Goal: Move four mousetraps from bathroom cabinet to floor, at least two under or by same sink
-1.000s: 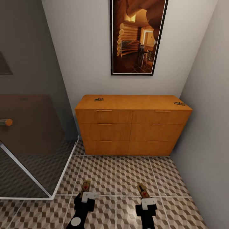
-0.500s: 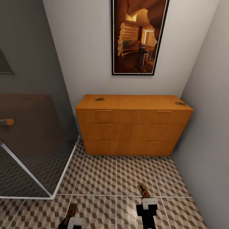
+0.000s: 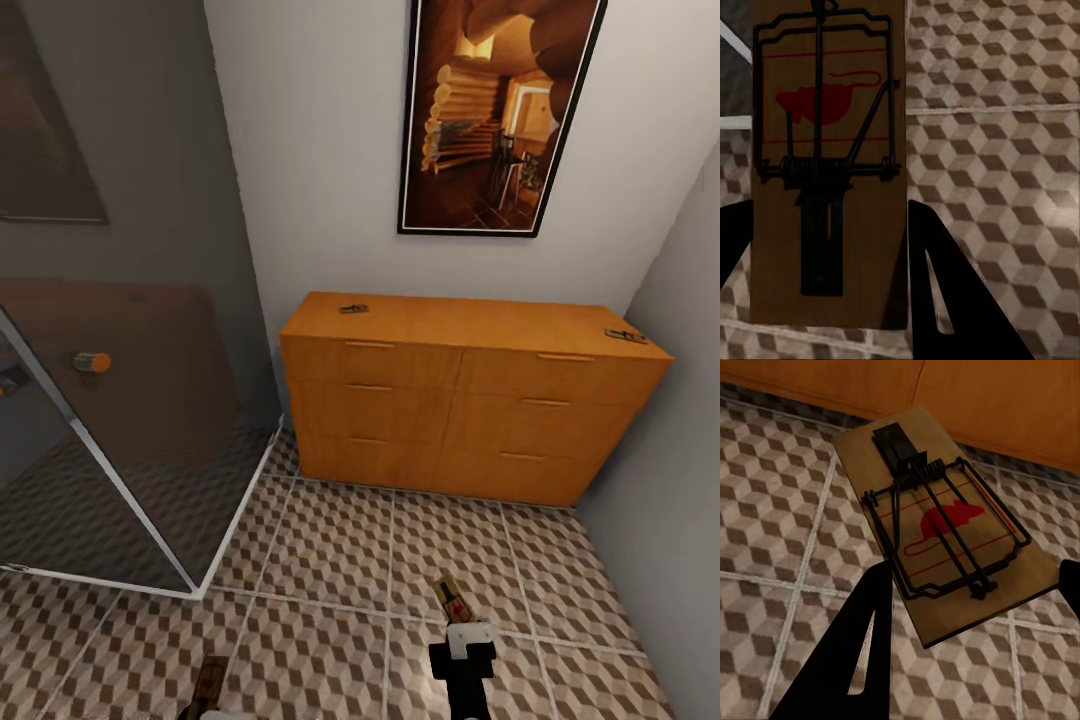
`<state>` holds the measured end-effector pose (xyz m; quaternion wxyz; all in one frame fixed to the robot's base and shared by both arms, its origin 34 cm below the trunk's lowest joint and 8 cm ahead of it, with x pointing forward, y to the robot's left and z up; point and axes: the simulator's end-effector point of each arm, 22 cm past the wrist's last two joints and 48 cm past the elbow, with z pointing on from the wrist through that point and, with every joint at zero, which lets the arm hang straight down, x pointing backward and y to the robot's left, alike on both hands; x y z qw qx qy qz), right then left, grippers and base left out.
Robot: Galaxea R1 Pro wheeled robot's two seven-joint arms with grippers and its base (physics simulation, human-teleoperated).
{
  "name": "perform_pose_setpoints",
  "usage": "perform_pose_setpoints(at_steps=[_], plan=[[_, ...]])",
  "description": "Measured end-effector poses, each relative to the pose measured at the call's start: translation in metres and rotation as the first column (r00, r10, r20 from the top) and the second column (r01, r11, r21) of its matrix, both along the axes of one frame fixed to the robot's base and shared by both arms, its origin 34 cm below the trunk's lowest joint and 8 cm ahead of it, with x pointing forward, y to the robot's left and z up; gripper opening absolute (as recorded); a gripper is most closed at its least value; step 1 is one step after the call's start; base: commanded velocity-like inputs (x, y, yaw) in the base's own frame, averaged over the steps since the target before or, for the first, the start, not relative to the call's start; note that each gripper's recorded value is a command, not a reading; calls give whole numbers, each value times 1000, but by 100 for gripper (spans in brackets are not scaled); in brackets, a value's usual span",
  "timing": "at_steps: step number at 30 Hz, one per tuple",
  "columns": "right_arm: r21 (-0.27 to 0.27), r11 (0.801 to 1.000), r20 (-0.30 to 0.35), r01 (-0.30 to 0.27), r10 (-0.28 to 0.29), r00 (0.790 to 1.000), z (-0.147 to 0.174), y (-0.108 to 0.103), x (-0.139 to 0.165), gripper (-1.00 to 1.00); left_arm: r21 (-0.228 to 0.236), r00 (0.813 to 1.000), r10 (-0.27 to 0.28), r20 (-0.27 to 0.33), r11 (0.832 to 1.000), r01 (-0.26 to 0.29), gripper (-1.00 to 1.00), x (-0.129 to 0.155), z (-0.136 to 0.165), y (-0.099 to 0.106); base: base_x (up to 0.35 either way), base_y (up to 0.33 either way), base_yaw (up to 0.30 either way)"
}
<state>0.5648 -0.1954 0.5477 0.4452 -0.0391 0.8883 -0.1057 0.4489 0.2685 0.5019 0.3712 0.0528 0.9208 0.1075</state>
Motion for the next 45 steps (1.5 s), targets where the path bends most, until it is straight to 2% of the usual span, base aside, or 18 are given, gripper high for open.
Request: perform_pose_setpoints(at_steps=[45], plan=[[-3,1000,-15,1,-1,1000,-6,-2,-4,-100,1,1000,1,-17,1000,-1,-100,-6,-5,0,0,0,238]])
